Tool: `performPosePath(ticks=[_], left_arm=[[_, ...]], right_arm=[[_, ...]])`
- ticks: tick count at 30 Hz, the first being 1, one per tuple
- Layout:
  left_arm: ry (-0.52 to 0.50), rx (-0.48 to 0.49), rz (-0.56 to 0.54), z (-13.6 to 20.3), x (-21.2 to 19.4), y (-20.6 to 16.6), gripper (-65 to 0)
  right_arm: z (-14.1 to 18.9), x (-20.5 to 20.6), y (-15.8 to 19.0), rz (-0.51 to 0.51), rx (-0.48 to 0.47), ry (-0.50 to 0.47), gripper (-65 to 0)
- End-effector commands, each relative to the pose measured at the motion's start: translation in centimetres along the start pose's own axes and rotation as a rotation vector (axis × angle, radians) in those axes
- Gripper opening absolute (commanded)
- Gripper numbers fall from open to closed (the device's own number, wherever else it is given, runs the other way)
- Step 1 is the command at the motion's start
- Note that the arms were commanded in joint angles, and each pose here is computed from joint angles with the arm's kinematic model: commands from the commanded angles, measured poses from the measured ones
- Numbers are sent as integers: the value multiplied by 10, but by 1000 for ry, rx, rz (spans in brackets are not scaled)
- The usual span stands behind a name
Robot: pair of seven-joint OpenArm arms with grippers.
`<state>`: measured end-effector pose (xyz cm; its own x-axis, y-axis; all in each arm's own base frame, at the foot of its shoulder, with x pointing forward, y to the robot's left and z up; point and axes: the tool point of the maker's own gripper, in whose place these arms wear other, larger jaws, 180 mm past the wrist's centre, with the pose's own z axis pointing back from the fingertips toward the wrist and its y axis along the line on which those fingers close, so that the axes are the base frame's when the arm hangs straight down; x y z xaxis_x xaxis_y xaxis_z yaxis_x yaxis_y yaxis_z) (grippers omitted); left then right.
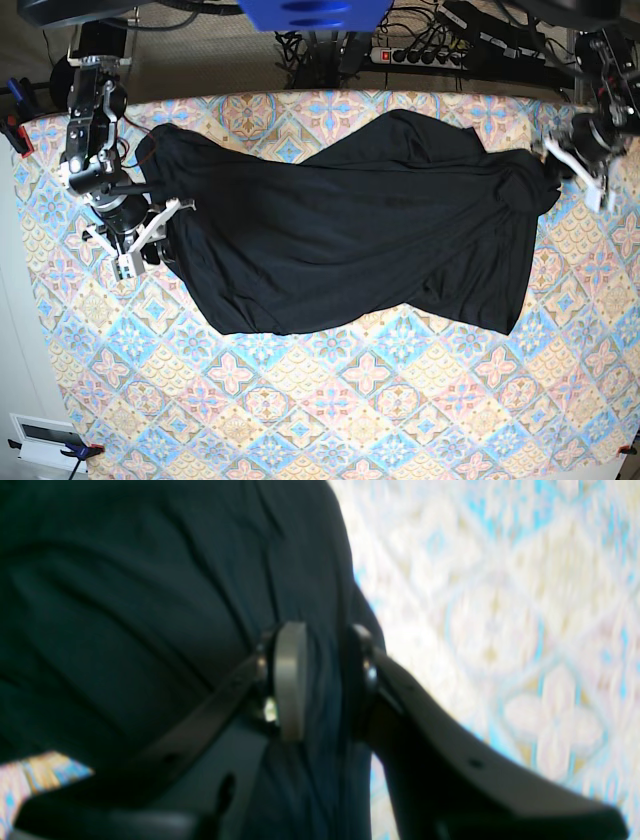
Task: Layout the t-shirt on the table in an organized manner, then fold the t-shirt properly
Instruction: 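Regrasp the shirt edges with both grippers to straighten the body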
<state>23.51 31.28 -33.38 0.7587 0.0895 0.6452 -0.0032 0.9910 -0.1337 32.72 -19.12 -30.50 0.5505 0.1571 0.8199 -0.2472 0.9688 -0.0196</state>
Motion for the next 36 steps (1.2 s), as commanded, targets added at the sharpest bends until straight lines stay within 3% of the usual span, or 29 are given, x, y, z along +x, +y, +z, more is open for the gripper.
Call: performPosePath(ticks=[1,7,12,18,27,33,36], left_arm=[[-76,2,-3,4,23,0,-521],[-203,32,41,-16,72,-6,-519],[-189,25,163,-56,91,4,-519],[-117,-31,284,-106,86,-1,-519],[-140,-102,296,-153,82,-33,-519],[-108,-124,332,-163,74,-38,-525],[-107,-129,333,-164,73,-40,-574]], right_arm=[[1,14,2,6,4,-41,-514],[-3,20,8,-14,15,-63,-514],[-2,20,9,-14,19,-63,-514],[-1,21,10,-12,21,-65,-514],[-4,19,19,0,41,-57,-514],[-4,19,18,0,40,-56,-514],[-4,18,18,0,39,-54,-514]])
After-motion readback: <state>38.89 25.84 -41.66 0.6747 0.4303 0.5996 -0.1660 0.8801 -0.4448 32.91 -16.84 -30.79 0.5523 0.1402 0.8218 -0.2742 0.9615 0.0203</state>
